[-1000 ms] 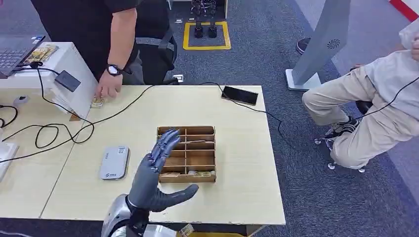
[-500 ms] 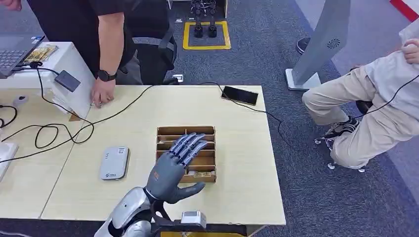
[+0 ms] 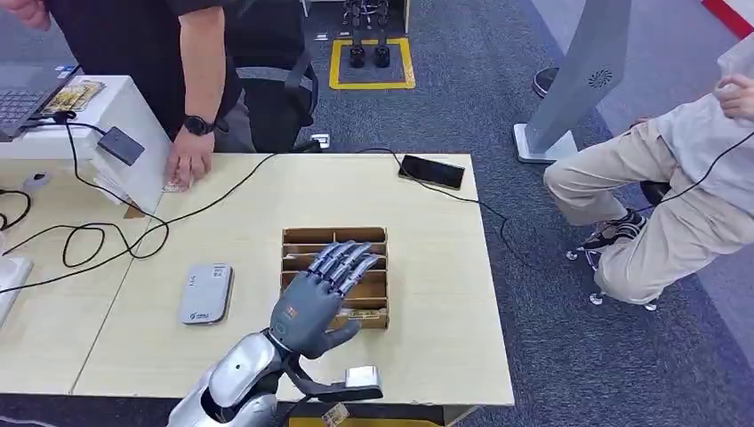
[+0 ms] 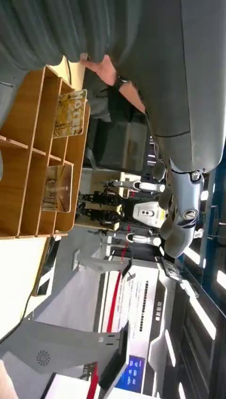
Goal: Pass the card to the sensor for recognition and then transmit it.
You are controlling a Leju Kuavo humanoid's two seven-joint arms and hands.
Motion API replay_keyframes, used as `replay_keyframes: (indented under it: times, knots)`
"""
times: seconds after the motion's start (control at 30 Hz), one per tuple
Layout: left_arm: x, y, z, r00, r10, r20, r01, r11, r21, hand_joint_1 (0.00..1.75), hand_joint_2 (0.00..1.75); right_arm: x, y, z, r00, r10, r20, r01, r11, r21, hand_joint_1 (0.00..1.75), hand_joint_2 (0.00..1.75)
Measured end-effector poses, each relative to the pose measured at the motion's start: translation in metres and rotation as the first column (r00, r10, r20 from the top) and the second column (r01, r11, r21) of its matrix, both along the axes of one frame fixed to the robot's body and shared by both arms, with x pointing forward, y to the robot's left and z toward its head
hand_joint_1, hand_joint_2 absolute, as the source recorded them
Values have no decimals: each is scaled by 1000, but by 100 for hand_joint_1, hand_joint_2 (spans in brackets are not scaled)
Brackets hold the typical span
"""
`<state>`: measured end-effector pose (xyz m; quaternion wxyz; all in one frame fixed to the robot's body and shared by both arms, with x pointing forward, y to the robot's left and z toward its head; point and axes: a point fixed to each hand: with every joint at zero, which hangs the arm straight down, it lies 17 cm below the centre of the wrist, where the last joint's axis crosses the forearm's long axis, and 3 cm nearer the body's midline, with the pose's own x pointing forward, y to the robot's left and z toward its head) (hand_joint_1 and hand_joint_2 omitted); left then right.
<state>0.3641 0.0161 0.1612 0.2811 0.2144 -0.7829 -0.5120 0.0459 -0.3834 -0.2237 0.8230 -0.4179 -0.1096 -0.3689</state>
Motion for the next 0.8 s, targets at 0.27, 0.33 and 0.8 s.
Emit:
replay_keyframes:
  times: [0.27,0.33,0.8]
  knots:
    - [1,-2,-11,1000,8,-12,-8,999,32,0,175,2,0,0,1000,2,4,-2,1000,0,0,175]
    - [-1,-5,-16,1000,1,-20,0,999,41,0,175,3,0,0,1000,8,5,-8,1000,0,0,175]
    - [-9,-19,-33,996,-34,-79,37,998,41,0,175,6,0,1,1000,21,7,-21,1000,-2,0,175]
